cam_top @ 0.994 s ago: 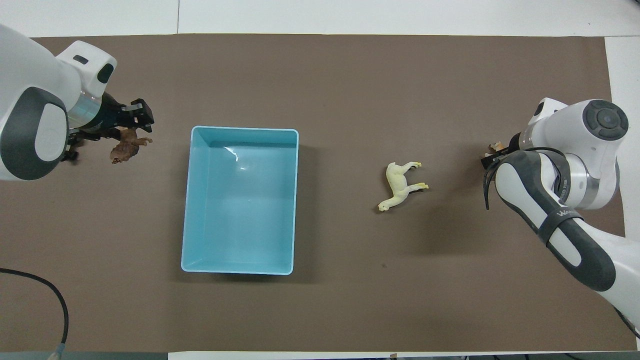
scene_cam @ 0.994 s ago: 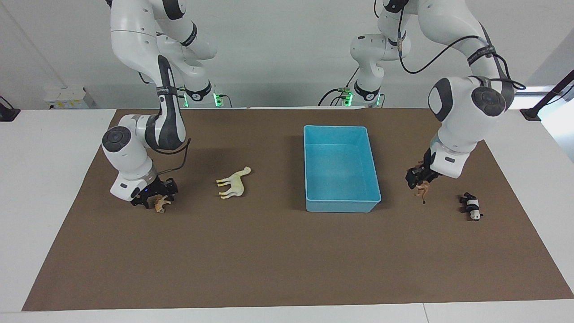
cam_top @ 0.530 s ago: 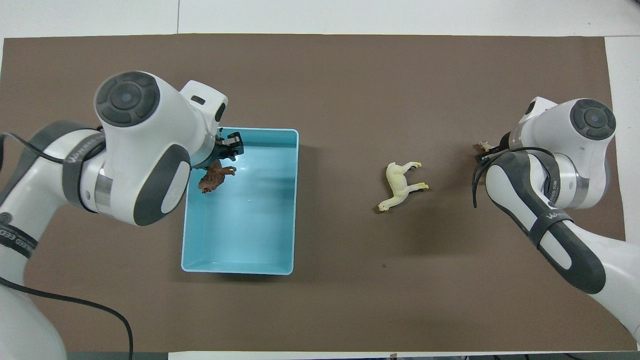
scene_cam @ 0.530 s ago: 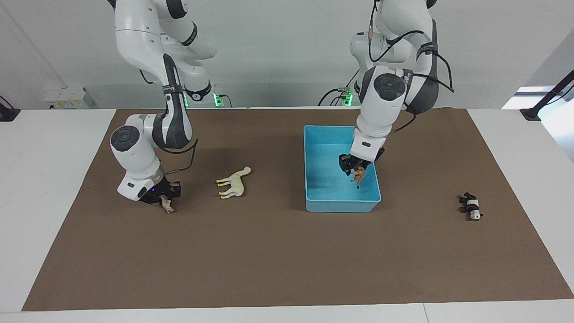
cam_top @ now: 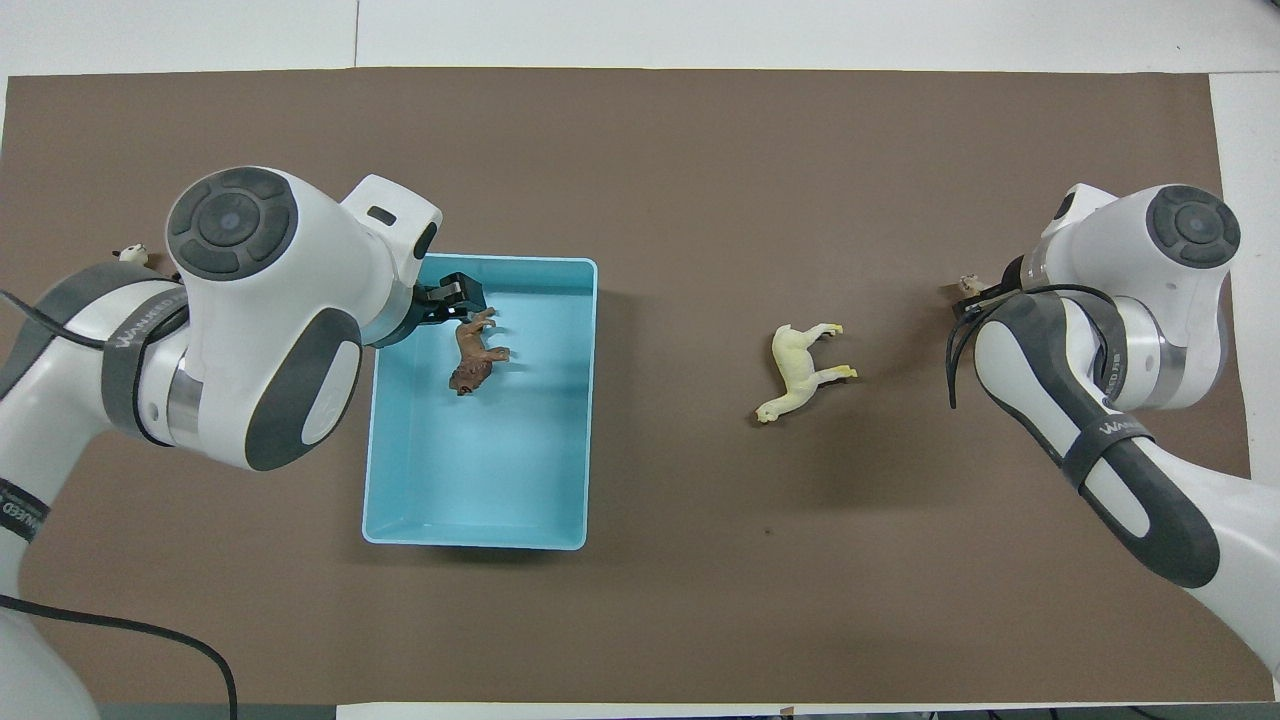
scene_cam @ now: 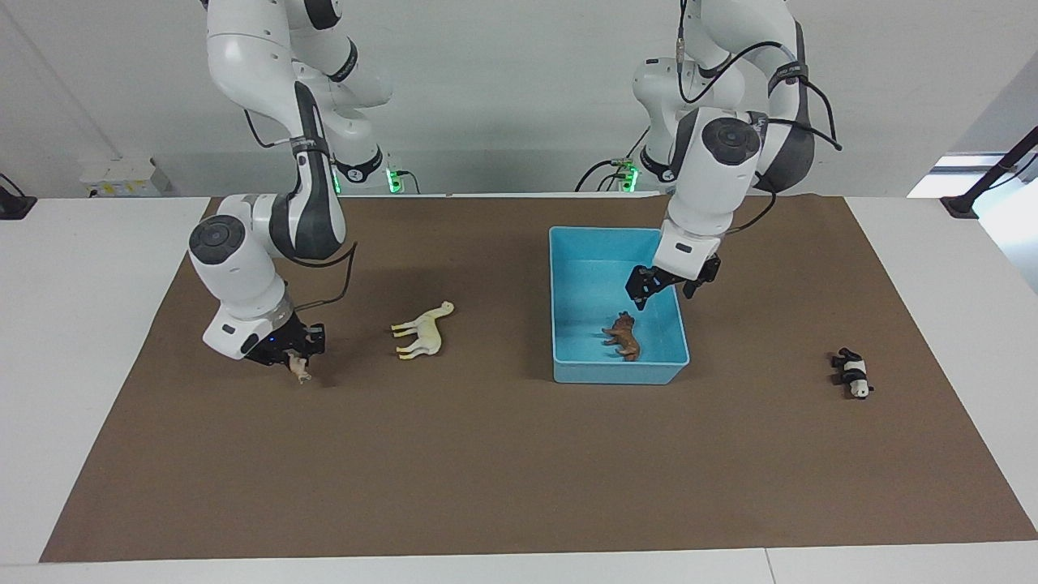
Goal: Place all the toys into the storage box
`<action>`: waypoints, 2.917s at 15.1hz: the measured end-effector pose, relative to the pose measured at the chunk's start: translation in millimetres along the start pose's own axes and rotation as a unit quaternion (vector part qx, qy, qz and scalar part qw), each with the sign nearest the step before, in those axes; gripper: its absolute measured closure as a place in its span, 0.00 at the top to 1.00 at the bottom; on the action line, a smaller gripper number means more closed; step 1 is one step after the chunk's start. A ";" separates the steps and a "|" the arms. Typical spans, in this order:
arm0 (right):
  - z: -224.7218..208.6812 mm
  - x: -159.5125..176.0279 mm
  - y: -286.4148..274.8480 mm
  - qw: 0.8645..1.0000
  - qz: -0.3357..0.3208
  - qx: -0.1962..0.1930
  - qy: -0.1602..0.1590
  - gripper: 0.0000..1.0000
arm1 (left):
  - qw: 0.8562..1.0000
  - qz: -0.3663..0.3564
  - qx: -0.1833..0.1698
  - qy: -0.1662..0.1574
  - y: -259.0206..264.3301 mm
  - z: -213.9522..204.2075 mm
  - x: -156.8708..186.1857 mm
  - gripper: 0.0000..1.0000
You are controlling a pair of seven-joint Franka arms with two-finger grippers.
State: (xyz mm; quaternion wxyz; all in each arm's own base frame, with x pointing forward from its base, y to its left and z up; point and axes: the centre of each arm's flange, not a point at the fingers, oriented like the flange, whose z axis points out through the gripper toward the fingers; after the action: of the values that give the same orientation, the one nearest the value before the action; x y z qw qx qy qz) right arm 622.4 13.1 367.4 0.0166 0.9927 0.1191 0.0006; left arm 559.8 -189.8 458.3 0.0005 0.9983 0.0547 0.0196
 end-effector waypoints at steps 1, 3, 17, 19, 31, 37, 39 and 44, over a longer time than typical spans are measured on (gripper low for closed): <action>-31.2 7.8 -21.2 1.000 0.018 0.001 -0.004 0.26 | 1.000 0.021 0.001 0.002 -20.1 -1.9 8.8 1.00; -100.1 20.3 -86.4 0.998 0.059 0.001 -0.014 0.26 | 0.997 0.075 0.003 0.005 -76.2 -3.3 29.8 1.00; -91.5 11.8 -531.3 0.976 0.214 0.046 0.001 0.26 | 0.970 0.223 0.036 0.092 -331.1 123.5 106.7 1.00; -58.3 7.3 -556.9 0.978 0.203 0.039 -0.004 0.26 | 0.969 0.224 0.037 0.098 -332.1 134.2 109.4 1.00; -62.5 11.3 -535.9 0.973 0.229 -0.002 -0.024 0.99 | 0.972 0.215 0.037 0.089 -344.2 164.4 101.5 0.98; -170.3 50.3 -377.5 0.972 0.235 0.009 0.002 1.00 | 0.973 0.212 0.037 0.085 -348.3 164.5 97.6 0.54; -157.7 56.6 -332.1 0.975 0.220 0.001 -0.016 1.00 | 0.976 0.204 0.033 0.074 -348.8 158.9 100.9 0.54; -55.0 45.0 -267.0 0.987 0.160 0.008 -0.015 1.00 | 0.991 0.133 0.005 0.016 -245.5 42.9 116.8 0.54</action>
State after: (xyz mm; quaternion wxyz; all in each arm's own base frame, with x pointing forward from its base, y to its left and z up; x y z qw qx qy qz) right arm 602.7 284.8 413.4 0.0101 0.9990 -0.0416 -0.0129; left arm 650.7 67.1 419.2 -0.0078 0.9963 -0.0780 0.0354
